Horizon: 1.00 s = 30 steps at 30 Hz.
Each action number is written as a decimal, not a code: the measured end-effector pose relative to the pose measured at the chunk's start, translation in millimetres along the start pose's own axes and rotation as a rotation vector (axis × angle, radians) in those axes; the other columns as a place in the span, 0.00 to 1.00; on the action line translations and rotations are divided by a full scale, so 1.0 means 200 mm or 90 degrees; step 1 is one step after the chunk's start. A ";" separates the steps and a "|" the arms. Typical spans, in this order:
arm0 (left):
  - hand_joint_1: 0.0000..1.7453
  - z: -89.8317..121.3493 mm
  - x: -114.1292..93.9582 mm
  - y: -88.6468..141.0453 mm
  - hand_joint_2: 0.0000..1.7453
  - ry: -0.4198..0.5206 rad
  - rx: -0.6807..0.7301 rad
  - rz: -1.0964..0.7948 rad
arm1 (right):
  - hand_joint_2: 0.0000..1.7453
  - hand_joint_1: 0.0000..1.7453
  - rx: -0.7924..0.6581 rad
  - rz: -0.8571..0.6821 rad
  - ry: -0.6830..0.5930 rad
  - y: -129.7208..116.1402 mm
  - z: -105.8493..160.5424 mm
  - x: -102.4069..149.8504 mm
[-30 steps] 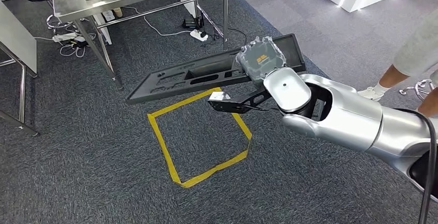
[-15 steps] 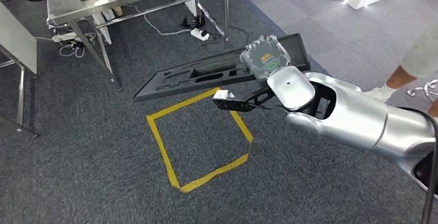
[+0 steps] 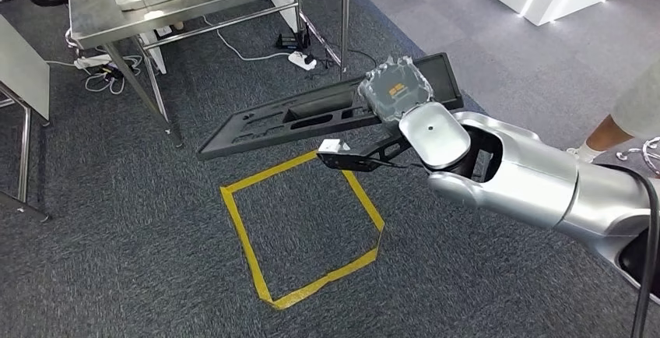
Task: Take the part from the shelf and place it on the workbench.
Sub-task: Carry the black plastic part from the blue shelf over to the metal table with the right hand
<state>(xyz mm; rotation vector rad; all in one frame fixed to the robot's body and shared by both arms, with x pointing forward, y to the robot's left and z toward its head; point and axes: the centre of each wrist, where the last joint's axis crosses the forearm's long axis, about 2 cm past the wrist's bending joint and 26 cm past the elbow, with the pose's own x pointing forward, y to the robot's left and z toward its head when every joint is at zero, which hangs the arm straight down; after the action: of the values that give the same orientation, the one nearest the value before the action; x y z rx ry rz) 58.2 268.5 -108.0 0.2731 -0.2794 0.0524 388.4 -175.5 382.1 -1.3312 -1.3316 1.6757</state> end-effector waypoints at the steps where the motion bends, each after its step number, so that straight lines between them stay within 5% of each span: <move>1: 0.00 0.00 0.00 0.00 1.00 0.001 0.000 0.000 | 1.00 1.00 0.000 0.000 0.000 0.00 0.00 0.00; 30: 0.00 0.00 0.01 0.01 1.00 0.015 0.003 -0.001 | 1.00 1.00 0.010 -0.005 -0.005 0.03 0.01 0.01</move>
<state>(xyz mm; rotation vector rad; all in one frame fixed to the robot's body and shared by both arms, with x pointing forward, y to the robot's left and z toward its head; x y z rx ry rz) 59.2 269.8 -107.9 0.2775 -0.2552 0.0541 386.5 -176.0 376.7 -1.3097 -1.3234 1.6858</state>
